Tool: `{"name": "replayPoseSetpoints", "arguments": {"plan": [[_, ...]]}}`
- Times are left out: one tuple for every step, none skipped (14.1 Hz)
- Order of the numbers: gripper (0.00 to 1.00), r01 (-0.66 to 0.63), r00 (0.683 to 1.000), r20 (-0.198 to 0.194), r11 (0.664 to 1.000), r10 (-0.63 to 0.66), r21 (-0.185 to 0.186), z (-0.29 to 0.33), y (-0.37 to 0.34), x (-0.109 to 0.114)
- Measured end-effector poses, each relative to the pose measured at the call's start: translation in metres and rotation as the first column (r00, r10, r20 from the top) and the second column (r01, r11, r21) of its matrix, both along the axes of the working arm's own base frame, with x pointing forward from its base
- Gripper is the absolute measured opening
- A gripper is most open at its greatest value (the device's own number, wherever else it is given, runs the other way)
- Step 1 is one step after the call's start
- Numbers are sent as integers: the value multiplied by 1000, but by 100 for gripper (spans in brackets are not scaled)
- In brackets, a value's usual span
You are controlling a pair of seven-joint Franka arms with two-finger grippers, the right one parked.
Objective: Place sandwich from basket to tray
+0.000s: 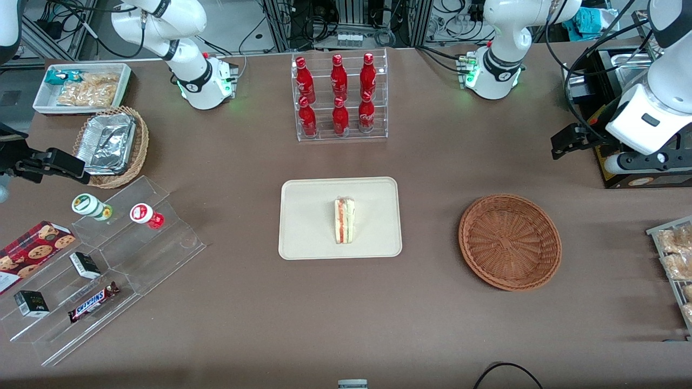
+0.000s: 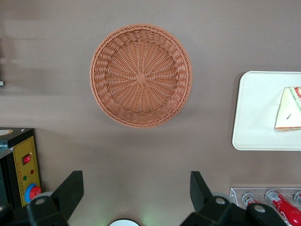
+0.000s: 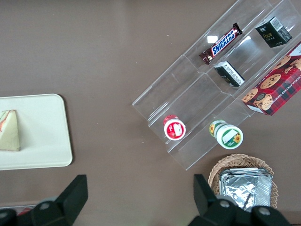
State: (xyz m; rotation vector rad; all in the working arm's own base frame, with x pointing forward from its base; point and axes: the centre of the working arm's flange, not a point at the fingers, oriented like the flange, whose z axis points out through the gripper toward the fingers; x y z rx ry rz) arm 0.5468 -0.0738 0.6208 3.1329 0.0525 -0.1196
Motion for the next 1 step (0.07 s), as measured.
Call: {"name": "replayPoseSetpoints", "arguments": {"plan": [[100, 1, 1000, 0, 1000, -1, 0, 0, 0, 0]]}}
